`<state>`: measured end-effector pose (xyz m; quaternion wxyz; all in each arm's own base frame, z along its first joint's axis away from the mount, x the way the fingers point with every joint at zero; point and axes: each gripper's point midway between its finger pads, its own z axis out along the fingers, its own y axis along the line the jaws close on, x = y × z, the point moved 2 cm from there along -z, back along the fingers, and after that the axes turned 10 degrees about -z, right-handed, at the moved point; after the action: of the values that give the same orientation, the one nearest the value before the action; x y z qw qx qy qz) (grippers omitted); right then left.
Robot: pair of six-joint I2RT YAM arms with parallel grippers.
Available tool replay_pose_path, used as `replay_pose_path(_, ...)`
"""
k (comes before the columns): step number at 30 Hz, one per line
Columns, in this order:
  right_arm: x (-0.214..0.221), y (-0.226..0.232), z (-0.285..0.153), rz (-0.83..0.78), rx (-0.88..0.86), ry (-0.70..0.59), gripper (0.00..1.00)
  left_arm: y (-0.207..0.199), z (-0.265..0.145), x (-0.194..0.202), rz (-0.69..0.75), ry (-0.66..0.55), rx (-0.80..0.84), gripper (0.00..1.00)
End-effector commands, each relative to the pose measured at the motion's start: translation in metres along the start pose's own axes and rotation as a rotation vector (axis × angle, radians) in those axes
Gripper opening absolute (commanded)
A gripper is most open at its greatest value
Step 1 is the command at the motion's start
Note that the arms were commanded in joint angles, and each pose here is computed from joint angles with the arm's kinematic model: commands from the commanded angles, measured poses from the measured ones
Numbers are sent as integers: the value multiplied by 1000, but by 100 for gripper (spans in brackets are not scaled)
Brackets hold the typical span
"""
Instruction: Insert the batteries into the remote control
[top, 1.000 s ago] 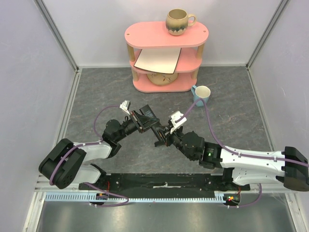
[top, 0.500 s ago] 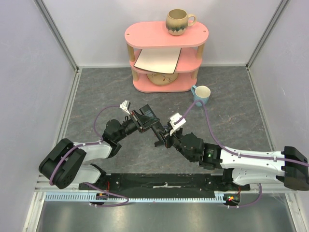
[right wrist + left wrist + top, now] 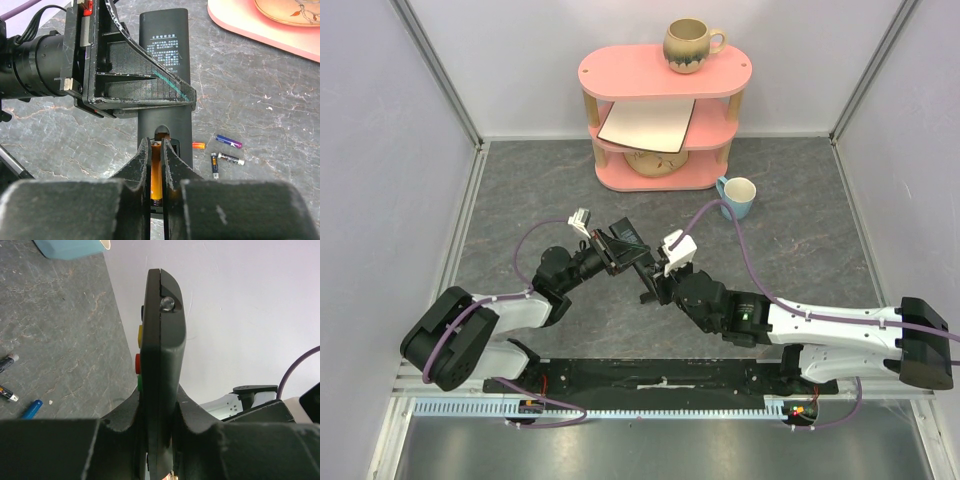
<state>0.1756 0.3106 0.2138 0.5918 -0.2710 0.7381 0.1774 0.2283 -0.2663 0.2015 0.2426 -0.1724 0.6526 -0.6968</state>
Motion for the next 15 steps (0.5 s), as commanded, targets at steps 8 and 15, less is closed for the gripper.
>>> replay_pose_path(8,3,-12,-5,24,84,40,25,-45,3,-5,74,-27,154,2)
replay_pose_path(15,1,-10,-3,24,81,42,33,-45,4,-5,81,-21,147,2)
